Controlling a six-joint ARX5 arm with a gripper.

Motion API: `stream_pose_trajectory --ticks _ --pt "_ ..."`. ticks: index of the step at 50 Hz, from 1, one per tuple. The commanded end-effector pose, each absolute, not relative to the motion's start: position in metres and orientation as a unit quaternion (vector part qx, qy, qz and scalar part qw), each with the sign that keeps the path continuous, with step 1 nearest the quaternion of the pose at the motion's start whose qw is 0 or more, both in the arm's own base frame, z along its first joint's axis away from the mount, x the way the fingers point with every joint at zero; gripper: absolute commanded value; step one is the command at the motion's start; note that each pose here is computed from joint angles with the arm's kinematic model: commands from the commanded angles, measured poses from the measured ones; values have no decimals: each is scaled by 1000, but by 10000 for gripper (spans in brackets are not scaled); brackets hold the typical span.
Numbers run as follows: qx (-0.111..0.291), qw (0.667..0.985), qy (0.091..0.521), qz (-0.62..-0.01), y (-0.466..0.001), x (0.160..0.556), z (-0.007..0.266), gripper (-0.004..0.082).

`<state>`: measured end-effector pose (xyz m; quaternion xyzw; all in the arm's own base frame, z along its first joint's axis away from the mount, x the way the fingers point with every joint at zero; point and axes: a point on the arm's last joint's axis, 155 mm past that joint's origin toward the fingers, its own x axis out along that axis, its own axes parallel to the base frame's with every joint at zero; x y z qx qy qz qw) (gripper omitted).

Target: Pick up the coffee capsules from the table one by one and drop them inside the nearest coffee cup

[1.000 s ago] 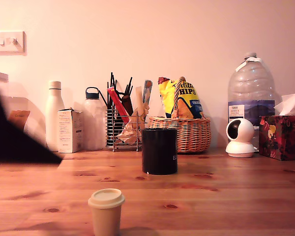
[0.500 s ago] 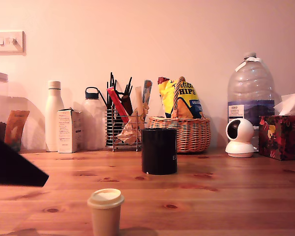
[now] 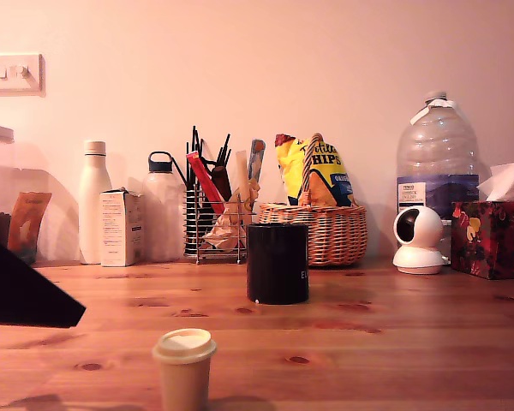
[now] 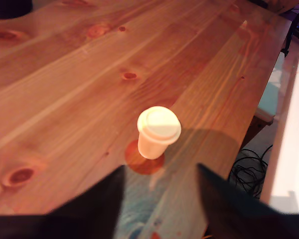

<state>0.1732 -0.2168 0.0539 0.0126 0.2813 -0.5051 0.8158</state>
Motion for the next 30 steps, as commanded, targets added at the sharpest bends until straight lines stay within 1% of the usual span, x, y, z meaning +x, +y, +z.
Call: stream_pose_trajectory --ticks 1,11,17,22,28,30 --pt "22 815 273 -510 -218 172 53 534" --pt "27 806 280 -520 -223 168 46 539" --pt "39 801 279 -528 -228 166 40 539" --pt "45 803 273 -528 -232 170 39 539" --pt "48 802 277 -528 -236 174 37 539" --pt "56 800 276 -529 -237 176 36 539"
